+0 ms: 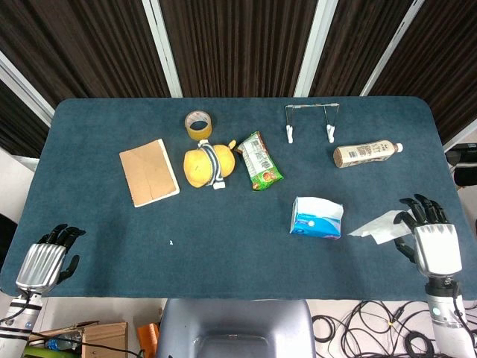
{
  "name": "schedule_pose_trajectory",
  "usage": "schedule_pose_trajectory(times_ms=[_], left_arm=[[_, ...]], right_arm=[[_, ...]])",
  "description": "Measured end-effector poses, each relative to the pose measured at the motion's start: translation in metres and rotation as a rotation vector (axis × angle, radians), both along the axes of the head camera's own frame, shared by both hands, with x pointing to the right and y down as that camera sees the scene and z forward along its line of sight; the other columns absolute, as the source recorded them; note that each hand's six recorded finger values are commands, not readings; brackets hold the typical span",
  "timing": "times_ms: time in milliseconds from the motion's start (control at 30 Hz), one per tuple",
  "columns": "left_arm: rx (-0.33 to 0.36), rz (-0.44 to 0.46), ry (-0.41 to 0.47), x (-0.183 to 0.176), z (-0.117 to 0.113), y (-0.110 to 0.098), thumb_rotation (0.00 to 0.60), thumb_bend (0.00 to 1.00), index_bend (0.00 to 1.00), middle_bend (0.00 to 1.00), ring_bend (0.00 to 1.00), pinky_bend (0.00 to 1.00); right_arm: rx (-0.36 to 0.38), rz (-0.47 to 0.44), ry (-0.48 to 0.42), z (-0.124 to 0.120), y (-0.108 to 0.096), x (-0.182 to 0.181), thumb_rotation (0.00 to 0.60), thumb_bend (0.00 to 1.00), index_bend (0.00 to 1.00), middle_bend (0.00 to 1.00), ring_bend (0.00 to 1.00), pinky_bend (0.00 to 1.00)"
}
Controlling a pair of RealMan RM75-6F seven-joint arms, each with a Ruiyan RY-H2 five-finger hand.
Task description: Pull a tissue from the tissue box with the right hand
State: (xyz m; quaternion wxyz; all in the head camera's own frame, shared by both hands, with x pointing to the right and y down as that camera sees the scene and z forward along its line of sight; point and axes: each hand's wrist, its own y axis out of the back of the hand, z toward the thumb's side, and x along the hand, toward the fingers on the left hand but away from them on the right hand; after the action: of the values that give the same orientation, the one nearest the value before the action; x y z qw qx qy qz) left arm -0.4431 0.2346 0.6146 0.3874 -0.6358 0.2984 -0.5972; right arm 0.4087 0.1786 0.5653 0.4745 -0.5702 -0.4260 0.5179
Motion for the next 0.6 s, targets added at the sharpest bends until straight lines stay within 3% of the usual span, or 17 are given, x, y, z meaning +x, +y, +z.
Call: schedule_pose_trajectory(times_ms=[167, 267, 467, 600], left_arm=[[-0.008, 0.000, -0.003, 0.000, 0.002, 0.001, 0.600, 0.46, 0.28, 0.26, 0.17, 0.39], [-0.011, -0.001, -0.004, 0.000, 0.002, 0.001, 0.600, 0.46, 0.28, 0.26, 0.17, 0.39], [-0.010, 0.006, 0.000, 0.001, 0.001, 0.001, 0.600, 0.46, 0.28, 0.26, 0.17, 0.39], [-0.002, 0.013, 0.005, 0.002, 0.000, 0.001, 0.600, 0.46, 0.28, 0.26, 0.17, 0.39]], right_arm=[[-0.097, 0.050, 0.026, 0.020, 0.007, 0.026, 0.600, 0.54, 0.52, 0.27, 0.13, 0.21], [-0.147, 0.091, 0.027, 0.028, 0.012, 0.040, 0.600, 0.47, 0.37, 0.20, 0.08, 0.17], [-0.141, 0.099, 0.014, 0.025, 0.014, 0.043, 0.600, 0.29, 0.13, 0.07, 0.00, 0.12], [-0.120, 0.095, -0.014, 0.022, 0.010, 0.040, 0.600, 0.19, 0.01, 0.00, 0.00, 0.09]])
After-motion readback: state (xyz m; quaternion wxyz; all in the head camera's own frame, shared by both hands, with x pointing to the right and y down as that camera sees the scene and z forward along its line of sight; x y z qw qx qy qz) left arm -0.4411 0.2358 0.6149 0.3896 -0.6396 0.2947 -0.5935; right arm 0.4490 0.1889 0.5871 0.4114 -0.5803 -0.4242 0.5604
